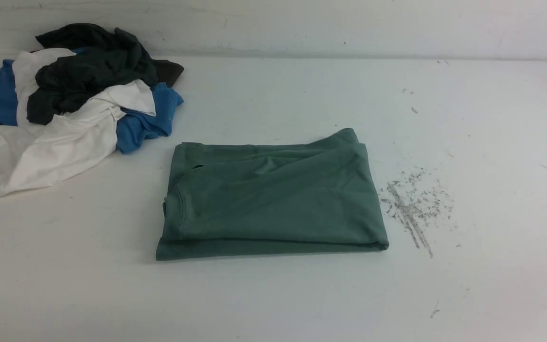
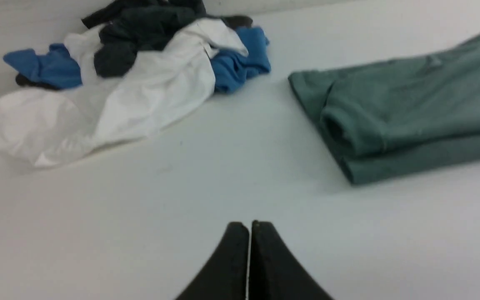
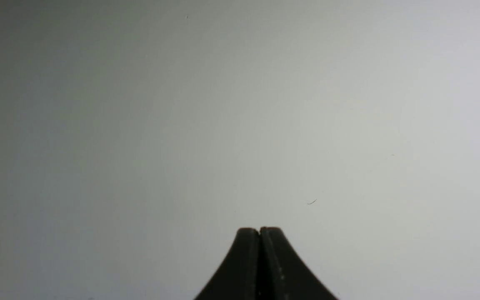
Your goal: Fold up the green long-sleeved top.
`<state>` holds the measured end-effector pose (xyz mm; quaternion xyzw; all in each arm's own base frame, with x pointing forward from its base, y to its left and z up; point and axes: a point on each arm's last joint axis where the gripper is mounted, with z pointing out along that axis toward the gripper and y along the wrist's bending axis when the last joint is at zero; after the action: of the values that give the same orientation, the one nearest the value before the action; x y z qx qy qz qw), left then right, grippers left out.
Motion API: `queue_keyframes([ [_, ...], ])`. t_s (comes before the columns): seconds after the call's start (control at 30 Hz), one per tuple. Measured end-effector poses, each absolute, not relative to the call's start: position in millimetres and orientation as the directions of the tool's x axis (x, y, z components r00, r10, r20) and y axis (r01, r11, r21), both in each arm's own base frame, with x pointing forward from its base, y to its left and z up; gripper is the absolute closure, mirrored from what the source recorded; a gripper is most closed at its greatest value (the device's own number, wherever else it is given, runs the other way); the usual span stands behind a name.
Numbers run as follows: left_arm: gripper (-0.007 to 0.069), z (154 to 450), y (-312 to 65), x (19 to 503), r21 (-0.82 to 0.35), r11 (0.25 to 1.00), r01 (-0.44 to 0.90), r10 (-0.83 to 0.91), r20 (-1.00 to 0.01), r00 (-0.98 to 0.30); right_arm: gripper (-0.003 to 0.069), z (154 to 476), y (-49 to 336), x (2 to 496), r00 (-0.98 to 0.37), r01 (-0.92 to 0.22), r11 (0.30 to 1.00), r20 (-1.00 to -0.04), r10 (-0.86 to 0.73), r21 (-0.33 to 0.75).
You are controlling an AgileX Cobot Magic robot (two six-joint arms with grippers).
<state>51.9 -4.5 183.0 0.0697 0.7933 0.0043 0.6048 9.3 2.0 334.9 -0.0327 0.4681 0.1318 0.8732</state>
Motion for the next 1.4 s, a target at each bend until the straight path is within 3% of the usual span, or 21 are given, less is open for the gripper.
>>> queue_keyframes([
  [0.07, 0.0629, 173, -5, 52, 0.098, 0.989, 0.109, 0.125, -0.952, -0.28, 0.0673, 335, 2, 9, 0.525, -0.261, 0.963, -0.828, 0.199, 0.066],
  [1.13, 0.0629, 173, -4, 52, 0.096, 0.99, 0.107, 0.123, -0.952, -0.28, 0.0673, 333, 2, 10, 0.515, -0.251, 0.967, -0.839, 0.177, 0.051],
  [1.27, 0.0629, 173, -4, 52, 0.096, 0.99, 0.107, 0.123, -0.952, -0.28, 0.0673, 318, 4, 19, 0.42, -0.199, 0.98, -0.904, 0.074, -0.012],
  [1.4, 0.0629, 173, -4, 52, 0.095, 0.99, 0.107, 0.122, -0.952, -0.28, 0.0673, 273, 3, 38, 0.208, -0.087, 0.995, -0.978, -0.035, -0.054],
])
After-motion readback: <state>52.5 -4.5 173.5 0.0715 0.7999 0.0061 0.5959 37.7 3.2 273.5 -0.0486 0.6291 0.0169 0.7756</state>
